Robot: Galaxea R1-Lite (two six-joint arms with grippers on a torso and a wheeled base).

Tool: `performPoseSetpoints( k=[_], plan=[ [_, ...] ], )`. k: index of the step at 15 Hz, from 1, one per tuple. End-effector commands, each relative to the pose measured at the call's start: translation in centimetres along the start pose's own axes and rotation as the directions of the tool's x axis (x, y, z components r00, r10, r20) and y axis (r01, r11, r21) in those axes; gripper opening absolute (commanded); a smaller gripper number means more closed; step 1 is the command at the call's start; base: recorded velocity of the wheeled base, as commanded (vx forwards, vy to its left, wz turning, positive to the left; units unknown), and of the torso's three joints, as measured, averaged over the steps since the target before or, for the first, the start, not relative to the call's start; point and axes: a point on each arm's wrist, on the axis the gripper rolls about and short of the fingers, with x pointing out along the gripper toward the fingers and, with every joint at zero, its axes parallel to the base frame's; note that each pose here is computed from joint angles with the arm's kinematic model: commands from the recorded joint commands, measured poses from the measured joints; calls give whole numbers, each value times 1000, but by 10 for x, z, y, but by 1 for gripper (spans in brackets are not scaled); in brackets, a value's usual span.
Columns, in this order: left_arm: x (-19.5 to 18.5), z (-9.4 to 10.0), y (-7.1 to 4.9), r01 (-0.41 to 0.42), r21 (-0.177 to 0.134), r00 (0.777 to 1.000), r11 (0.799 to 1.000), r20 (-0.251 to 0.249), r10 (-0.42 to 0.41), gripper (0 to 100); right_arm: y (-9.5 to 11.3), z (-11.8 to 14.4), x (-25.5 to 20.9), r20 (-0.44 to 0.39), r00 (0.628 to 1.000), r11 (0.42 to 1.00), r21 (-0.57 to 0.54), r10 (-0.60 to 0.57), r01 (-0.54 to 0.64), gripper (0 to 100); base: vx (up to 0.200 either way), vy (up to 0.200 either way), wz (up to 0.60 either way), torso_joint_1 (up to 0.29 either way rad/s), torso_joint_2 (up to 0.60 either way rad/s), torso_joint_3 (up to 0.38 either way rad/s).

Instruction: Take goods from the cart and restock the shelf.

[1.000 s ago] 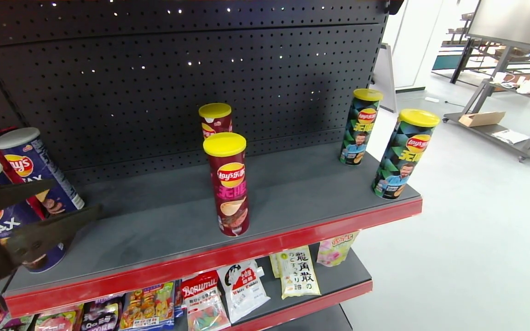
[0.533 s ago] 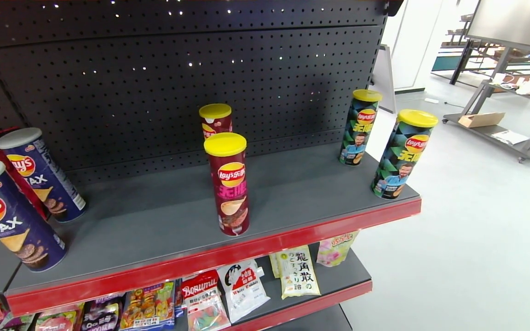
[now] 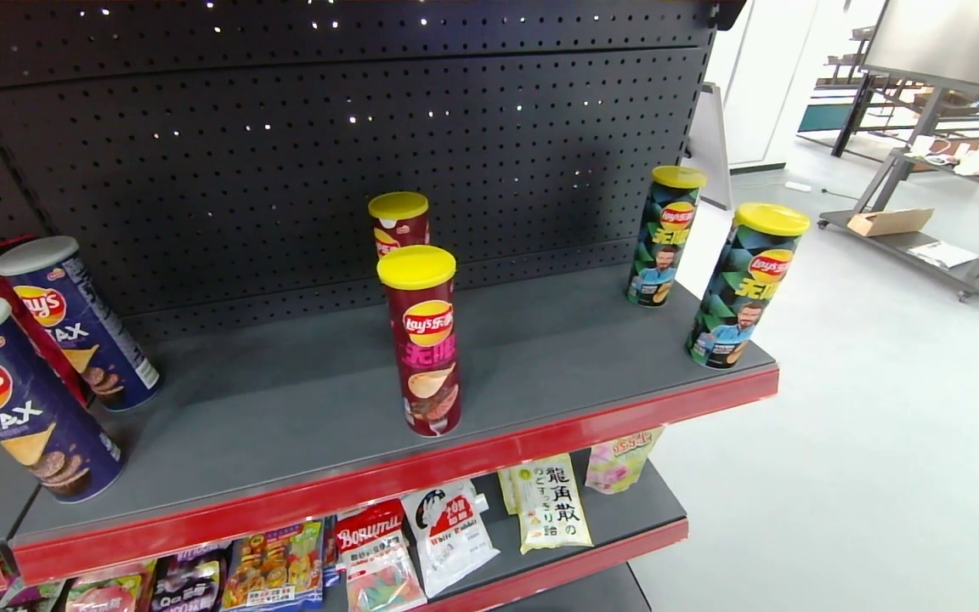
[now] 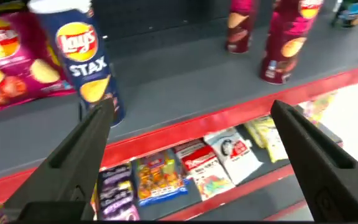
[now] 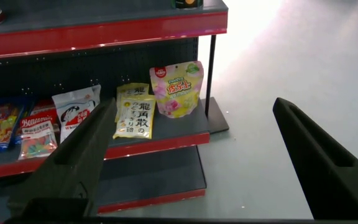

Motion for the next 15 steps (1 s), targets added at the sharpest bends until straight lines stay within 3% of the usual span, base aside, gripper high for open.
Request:
performPoseSetpoints(
  k=[1,5,9,12,14,15],
  plan=[
    [-2,-2,0,-12,0,1000,1000,12,12,100,0,0,0,-2,1000,1000,-1,0,0,100,0,0,600,-2,7,7],
    [-6,-7,-1,-16,1,999,1000,33,16,100,0,0,0,-2,1000,1000,-1,0,0,100,0,0,600,6,0,5],
    [-9,-15,-1,-26,3,999,1000,46,26,100,0,0,0,-2,1000,1000,0,1,-1,100,0,0,0,0,0,0],
    [-9,-36,0,-109,-1,994,994,-2,109,100,0,0,0,-3,1000,1000,-1,1,-1,100,0,0,0,0,0,0],
    [0,-63,-1,-102,-3,993,995,-51,102,100,0,0,0,-2,1000,1000,2,1,-1,100,0,0,0,0,0,0],
    [4,-68,-1,-92,-4,995,996,-38,92,100,0,0,0,-2,1000,1000,0,1,-1,100,0,0,0,0,0,0]
  ],
)
